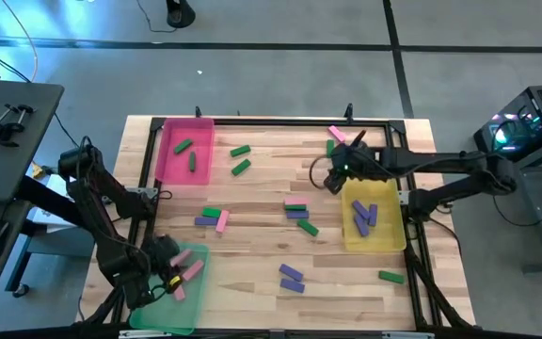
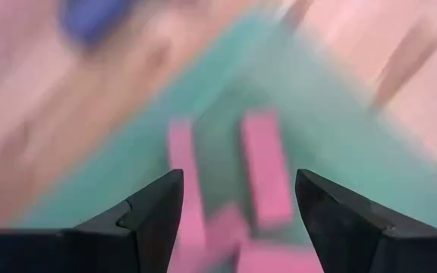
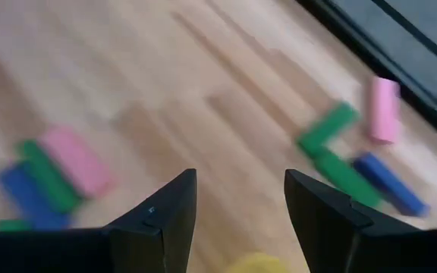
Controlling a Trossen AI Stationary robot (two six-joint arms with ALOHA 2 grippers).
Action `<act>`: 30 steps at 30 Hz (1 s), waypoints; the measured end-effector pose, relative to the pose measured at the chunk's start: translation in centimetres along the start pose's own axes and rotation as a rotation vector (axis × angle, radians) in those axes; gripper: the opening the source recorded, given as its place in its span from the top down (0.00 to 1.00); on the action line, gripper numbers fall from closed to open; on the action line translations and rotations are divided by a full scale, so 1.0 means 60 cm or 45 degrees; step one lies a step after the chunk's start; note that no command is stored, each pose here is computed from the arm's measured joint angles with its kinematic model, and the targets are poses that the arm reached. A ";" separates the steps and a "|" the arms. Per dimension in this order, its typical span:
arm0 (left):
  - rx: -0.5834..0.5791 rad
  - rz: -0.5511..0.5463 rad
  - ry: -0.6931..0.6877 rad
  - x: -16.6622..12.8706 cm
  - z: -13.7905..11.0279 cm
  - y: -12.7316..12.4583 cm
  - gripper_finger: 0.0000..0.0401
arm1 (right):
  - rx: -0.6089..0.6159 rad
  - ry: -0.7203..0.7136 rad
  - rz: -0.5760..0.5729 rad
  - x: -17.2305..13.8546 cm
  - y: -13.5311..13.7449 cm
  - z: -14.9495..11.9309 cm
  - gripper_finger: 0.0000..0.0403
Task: Sort blocks
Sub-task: Put the blue block into the yellow bin
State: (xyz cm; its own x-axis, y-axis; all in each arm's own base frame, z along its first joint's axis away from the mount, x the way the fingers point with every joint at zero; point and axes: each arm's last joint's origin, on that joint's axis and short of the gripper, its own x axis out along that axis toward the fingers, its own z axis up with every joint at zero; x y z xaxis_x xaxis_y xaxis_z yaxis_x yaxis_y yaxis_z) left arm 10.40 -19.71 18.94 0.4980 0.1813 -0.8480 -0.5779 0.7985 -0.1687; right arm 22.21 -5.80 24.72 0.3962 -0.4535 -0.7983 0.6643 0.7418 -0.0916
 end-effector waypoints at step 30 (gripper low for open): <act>0.234 -0.021 -1.212 0.001 0.080 -0.057 0.40 | 0.304 0.535 -0.212 0.192 -0.174 -0.007 0.54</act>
State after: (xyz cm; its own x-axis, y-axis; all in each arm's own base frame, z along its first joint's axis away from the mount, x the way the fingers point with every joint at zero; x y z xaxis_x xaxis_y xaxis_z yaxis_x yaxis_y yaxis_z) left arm 15.51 -19.68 21.88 0.8669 0.4934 -0.0710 -0.4962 0.8678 -0.0273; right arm 19.56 -18.57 16.22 0.0163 -0.2812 -0.9595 0.8425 0.5207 -0.1383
